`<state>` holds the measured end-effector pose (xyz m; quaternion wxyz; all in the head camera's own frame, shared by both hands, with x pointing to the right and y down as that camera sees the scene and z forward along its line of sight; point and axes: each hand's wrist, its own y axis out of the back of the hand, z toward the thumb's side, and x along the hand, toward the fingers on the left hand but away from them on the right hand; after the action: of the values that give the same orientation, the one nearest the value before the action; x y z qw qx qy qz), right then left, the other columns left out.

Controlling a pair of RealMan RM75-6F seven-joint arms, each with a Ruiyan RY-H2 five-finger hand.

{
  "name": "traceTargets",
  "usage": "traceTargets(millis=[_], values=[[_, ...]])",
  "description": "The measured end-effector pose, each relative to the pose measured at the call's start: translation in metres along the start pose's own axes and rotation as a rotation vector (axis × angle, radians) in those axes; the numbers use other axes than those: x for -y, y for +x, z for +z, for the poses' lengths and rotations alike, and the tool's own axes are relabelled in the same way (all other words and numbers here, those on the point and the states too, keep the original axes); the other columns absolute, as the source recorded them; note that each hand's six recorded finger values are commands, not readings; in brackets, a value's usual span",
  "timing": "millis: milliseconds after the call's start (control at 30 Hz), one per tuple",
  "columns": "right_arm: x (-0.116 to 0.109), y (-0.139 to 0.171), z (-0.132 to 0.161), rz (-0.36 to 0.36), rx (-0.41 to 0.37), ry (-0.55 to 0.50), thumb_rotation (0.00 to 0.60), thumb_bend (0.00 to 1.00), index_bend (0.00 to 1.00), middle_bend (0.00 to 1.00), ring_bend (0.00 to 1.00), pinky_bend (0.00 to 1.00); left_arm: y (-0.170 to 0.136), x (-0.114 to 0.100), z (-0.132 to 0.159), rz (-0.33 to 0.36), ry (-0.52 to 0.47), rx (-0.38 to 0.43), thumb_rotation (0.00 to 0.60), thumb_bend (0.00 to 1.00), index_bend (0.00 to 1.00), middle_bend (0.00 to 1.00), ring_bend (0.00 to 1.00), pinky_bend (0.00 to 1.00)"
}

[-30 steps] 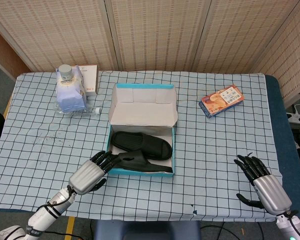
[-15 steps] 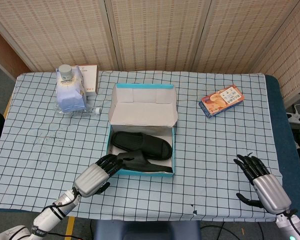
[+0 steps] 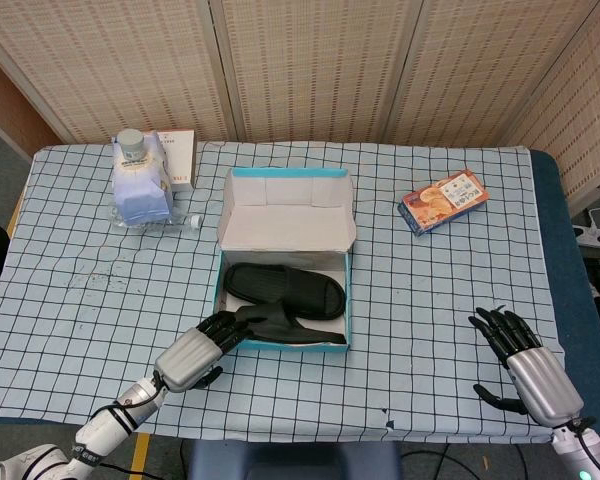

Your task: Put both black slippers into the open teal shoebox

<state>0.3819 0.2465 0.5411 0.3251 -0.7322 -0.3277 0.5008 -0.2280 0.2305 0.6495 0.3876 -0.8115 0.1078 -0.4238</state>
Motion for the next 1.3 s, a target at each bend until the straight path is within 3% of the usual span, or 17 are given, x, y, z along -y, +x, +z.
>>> traceTargets(millis=[267, 567, 800, 1067, 1300], values=[[0.001, -0.001, 0.000, 0.002, 0.004, 0.004, 0.577, 0.14, 0.00, 0.00, 0.00, 0.00, 0.004, 0.012, -0.007, -0.064, -0.075, -0.007, 0.600, 0.45, 0.06, 0.09, 0.08, 0.11], [0.003, -0.002, 0.000, 0.007, 0.010, 0.009, 0.578, 0.14, 0.00, 0.00, 0.00, 0.00, 0.007, 0.023, -0.014, -0.089, -0.068, -0.014, 0.600, 0.45, 0.06, 0.10, 0.08, 0.11], [0.003, -0.001, 0.001, 0.006, 0.009, 0.011, 0.577, 0.14, 0.00, 0.00, 0.00, 0.00, 0.005, 0.008, -0.008, -0.026, -0.062, 0.005, 0.600, 0.45, 0.06, 0.10, 0.09, 0.12], [0.002, 0.000, 0.001, 0.004, 0.005, 0.008, 0.578, 0.14, 0.00, 0.00, 0.00, 0.00, -0.004, -0.021, 0.001, 0.106, -0.031, 0.031, 0.600, 0.45, 0.06, 0.09, 0.07, 0.12], [0.002, 0.000, 0.002, 0.004, 0.002, 0.007, 0.577, 0.14, 0.00, 0.00, 0.00, 0.00, -0.009, -0.027, 0.007, 0.128, -0.040, 0.051, 0.600, 0.46, 0.04, 0.05, 0.01, 0.12]])
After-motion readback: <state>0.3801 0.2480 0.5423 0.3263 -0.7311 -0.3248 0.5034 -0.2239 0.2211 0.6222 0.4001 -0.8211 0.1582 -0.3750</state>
